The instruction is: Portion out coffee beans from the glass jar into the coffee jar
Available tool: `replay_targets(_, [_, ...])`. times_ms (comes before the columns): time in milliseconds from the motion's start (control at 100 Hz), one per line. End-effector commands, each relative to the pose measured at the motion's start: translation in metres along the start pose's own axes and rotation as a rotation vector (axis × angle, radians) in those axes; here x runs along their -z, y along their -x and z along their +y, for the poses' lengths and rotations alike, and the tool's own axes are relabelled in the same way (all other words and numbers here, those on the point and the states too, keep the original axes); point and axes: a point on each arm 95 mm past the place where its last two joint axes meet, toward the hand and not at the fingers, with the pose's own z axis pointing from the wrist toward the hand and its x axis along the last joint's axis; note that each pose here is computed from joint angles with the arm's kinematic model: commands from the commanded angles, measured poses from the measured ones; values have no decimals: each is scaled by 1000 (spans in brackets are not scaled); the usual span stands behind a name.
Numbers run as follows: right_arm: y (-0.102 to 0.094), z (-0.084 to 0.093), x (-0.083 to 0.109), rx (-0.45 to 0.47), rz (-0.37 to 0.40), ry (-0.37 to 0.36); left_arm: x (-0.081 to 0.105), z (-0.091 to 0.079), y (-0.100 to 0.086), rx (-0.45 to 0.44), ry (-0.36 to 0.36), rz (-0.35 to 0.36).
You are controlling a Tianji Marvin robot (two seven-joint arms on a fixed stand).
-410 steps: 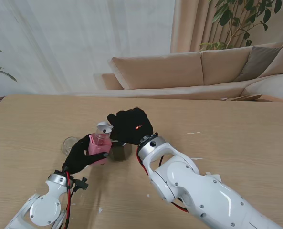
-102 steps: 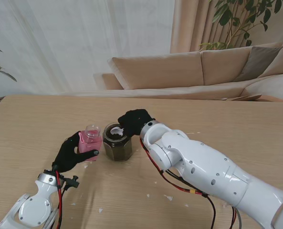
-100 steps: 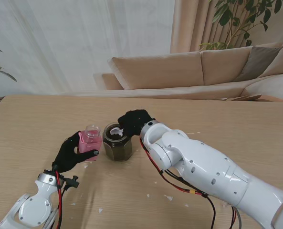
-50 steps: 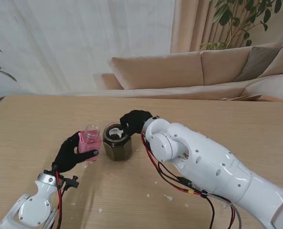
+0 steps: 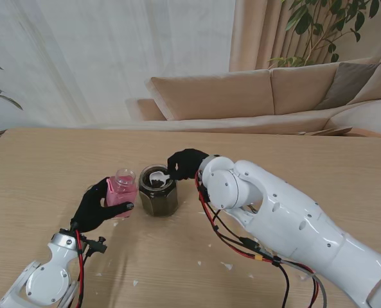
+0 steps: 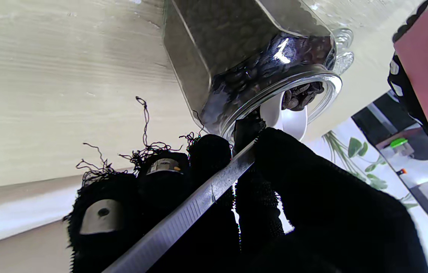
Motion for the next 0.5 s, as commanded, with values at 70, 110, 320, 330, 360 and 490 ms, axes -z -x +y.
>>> replay_targets(70, [1, -2, 2, -11, -14, -9, 0, 5, -2, 4, 16, 1])
replay_targets(110, [2, -1, 2, -23, -15, -8, 1, 5, -2, 3, 18, 0])
replay_targets(320, [1, 4, 5, -43, -18, 10, 1, 9, -1, -2, 27, -13])
replay_targets(330, [1, 4, 5, -44, -18, 12, 1, 9, -1, -2, 27, -13])
replay_targets(360, [0, 5, 6, -46, -18, 15, 1, 10, -1, -2, 28, -15])
replay_targets(490, [-1, 9, 8, -54, -16, 30, 1, 11, -1, -4, 30, -17])
